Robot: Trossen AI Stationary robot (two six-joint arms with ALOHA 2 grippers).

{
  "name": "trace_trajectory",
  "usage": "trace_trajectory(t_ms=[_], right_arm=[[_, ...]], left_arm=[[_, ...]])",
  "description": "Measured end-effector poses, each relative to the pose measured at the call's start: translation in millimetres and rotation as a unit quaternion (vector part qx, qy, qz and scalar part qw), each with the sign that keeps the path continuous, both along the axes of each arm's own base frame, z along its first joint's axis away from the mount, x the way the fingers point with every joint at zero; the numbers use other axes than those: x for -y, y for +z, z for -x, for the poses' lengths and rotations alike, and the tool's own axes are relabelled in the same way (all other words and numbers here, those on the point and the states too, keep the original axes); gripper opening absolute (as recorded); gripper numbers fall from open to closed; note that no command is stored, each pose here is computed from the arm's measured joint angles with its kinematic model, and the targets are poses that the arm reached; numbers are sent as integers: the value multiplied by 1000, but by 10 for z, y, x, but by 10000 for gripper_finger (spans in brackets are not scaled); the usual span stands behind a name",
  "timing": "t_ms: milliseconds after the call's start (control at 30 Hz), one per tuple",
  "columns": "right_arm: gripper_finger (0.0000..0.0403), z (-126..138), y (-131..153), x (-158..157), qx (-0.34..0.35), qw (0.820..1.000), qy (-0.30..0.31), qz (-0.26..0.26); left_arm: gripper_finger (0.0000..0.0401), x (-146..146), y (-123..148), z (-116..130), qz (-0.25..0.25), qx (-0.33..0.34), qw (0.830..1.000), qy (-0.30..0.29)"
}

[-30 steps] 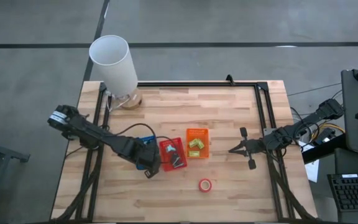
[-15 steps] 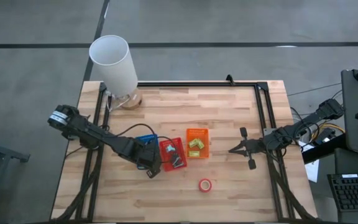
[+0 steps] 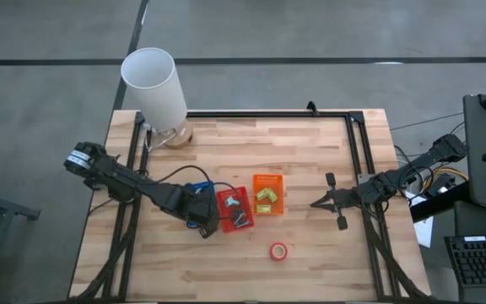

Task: Pick and place Stapler, Stapler remover, tape
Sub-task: Put the green tape into the blue bin

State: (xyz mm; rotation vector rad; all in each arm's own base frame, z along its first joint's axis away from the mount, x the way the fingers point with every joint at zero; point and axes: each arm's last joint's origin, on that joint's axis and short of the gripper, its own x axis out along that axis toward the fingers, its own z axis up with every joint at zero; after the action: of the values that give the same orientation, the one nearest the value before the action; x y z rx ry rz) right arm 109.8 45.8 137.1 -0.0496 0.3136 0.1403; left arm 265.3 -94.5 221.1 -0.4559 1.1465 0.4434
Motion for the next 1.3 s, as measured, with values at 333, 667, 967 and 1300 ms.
trace_trajectory(t_ms=[333,667,967,1300], right_arm=[[8,0,0,0,0,1000,0,-1],[8,0,-1,0,-1,1000,-1,-2],[8,0,-1,0,-1,1000,0,0],[8,0,-2,1,-1,1000,-1,-2]], left_arm=[[50,8,41,-31,0,11,1000,-6],[56,46,52,-99,31,42,998,-18],[54,25,-73,-47,31,20,999,-18],[55,-50,-277,49,24,-10,1000,6]])
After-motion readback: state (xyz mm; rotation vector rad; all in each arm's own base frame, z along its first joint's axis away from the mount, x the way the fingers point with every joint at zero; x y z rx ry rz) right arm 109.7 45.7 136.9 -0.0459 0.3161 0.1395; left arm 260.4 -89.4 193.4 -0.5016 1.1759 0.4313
